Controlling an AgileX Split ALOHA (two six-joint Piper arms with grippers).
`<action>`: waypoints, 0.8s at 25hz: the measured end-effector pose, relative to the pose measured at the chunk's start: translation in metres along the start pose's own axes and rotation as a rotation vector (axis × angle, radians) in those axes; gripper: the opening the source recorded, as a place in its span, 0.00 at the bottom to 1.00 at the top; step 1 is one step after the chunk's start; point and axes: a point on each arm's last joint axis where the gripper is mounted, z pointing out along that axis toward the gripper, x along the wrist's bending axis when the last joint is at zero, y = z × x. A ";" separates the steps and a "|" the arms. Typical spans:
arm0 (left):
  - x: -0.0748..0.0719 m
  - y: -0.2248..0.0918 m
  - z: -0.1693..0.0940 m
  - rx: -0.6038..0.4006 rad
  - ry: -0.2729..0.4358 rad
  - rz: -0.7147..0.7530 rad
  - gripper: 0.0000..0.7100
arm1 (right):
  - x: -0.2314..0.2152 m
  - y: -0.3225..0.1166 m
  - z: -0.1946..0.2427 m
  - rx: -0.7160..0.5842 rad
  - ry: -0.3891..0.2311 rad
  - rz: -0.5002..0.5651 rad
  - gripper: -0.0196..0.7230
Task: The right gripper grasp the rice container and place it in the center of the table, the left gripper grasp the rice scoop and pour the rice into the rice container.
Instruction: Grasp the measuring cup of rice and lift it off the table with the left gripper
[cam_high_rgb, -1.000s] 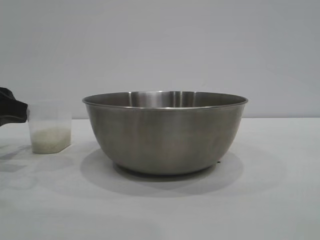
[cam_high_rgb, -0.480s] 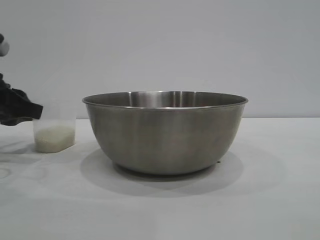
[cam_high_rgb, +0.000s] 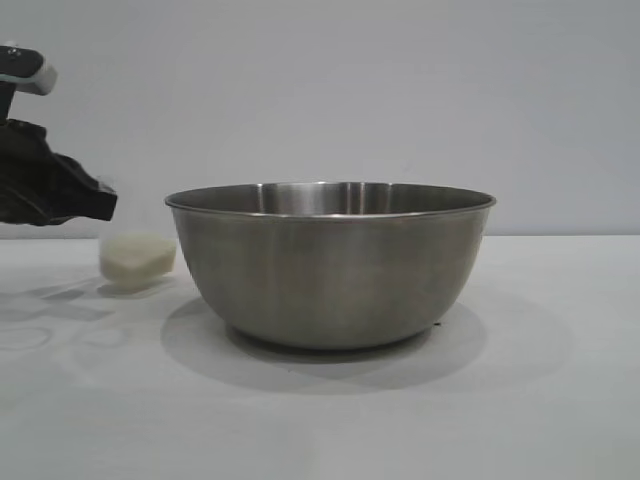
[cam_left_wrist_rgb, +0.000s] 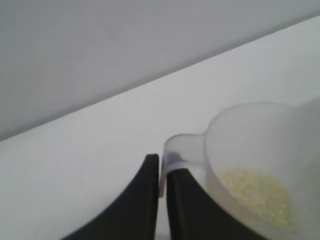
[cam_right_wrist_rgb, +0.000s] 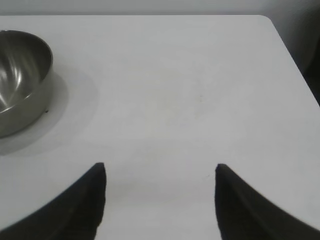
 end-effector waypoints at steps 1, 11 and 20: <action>0.001 0.005 0.001 -0.018 -0.005 0.011 0.00 | 0.000 0.000 0.000 0.000 0.000 0.000 0.62; 0.001 0.081 0.004 -0.271 -0.151 0.278 0.00 | 0.000 0.000 0.000 0.000 0.000 0.000 0.62; -0.010 0.111 0.008 -0.424 -0.312 0.628 0.00 | 0.000 0.000 0.000 0.000 0.000 0.000 0.62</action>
